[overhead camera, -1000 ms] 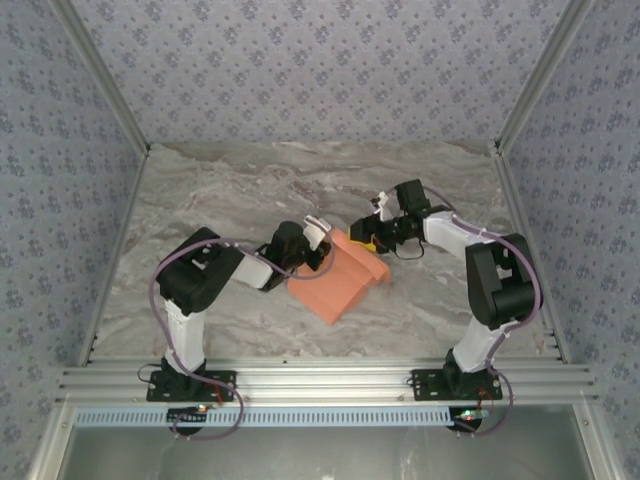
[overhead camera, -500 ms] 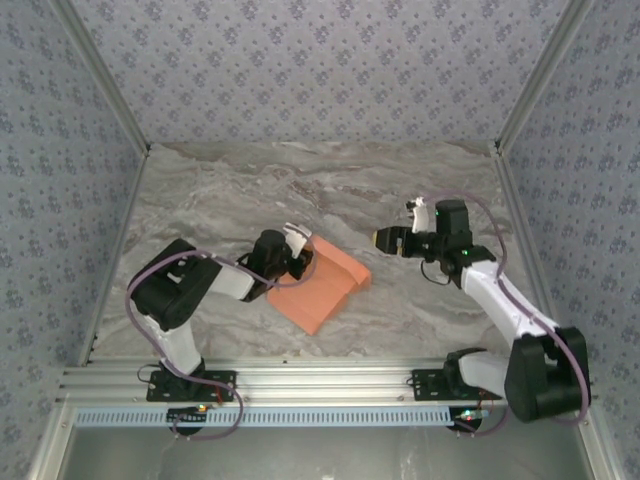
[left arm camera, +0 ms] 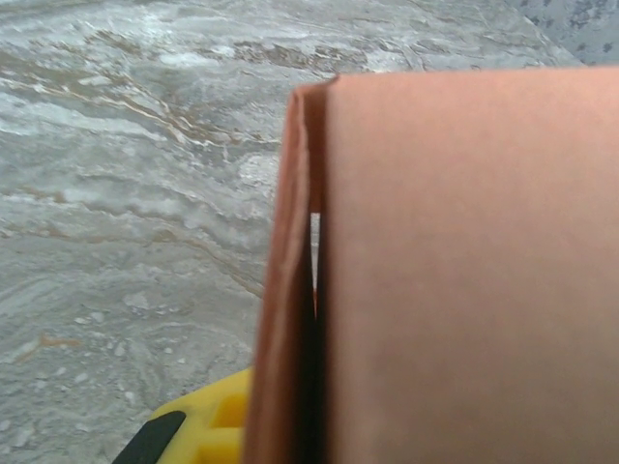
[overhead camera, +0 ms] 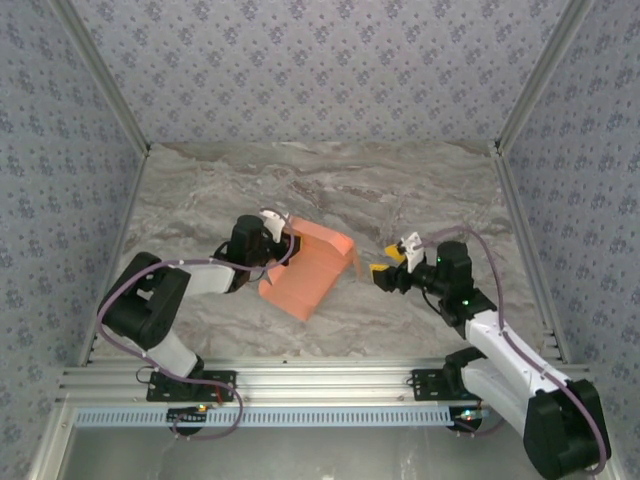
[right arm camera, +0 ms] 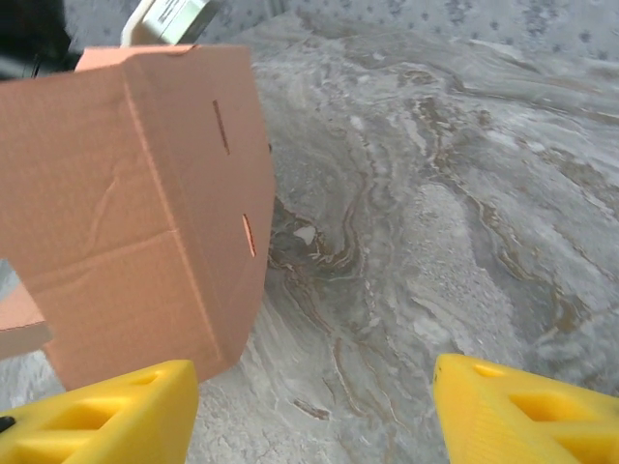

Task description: Fold the paper box

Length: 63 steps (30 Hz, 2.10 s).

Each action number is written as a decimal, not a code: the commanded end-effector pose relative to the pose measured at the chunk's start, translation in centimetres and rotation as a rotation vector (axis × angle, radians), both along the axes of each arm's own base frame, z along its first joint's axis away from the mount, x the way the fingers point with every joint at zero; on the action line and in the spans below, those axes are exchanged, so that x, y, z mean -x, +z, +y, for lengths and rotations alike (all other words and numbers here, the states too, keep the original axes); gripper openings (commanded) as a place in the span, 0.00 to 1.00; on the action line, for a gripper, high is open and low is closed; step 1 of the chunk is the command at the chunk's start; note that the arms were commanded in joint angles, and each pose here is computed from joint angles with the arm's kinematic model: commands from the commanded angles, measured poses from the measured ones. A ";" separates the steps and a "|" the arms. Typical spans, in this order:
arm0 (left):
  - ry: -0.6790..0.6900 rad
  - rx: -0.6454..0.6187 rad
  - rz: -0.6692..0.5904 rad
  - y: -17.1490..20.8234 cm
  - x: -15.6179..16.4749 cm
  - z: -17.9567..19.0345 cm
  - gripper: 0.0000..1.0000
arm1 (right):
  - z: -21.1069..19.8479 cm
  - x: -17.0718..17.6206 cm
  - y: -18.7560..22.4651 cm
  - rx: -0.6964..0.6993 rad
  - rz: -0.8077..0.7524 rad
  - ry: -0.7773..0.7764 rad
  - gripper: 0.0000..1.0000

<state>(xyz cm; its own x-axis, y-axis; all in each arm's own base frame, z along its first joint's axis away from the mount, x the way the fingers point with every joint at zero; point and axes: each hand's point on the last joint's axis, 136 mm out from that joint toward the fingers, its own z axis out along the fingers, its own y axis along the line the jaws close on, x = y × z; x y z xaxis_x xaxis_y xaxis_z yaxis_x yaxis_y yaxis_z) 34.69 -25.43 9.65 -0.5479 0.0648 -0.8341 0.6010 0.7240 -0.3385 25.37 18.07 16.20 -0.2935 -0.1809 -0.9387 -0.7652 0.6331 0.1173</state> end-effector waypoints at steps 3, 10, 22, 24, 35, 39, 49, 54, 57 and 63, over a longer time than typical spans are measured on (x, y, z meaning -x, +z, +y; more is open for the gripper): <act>-0.045 0.062 0.018 2.1 0.0 -1.0 0.00 | 3.4 0.0 3.0 0.046 -0.139 0.169 0.63; -0.033 0.090 0.051 1.8 -0.2 -1.2 0.00 | 6.3 1.2 2.5 0.059 -0.135 0.275 0.56; 0.037 0.095 0.084 1.1 -0.4 -0.4 0.00 | 7.6 -2.3 2.1 0.131 -0.163 0.060 0.41; 0.068 0.093 0.094 0.8 -0.6 0.0 0.00 | 7.4 -2.9 2.4 0.129 -0.178 -0.017 0.41; 0.189 0.054 0.113 -0.4 -0.8 0.7 0.00 | 8.8 -5.0 1.7 0.129 -0.185 -0.197 0.49; 0.247 0.040 0.112 -0.8 -0.8 1.4 0.00 | 9.1 -6.2 1.8 0.122 -0.164 -0.240 0.50; 0.342 -0.036 0.086 -1.0 -0.5 2.7 0.00 | 10.1 -7.9 1.9 0.114 -0.120 -0.284 0.47; 0.428 0.032 0.132 -0.8 -0.5 3.3 0.00 | 10.1 -8.6 0.8 0.152 -0.111 -0.318 0.41; 0.443 0.055 0.144 -0.5 -0.3 3.0 0.00 | 9.6 -9.4 0.0 0.180 -0.117 -0.375 0.33; 0.488 -0.011 0.125 -0.6 0.2 2.7 0.00 | 9.4 -10.7 -1.5 0.164 -0.124 -0.459 0.28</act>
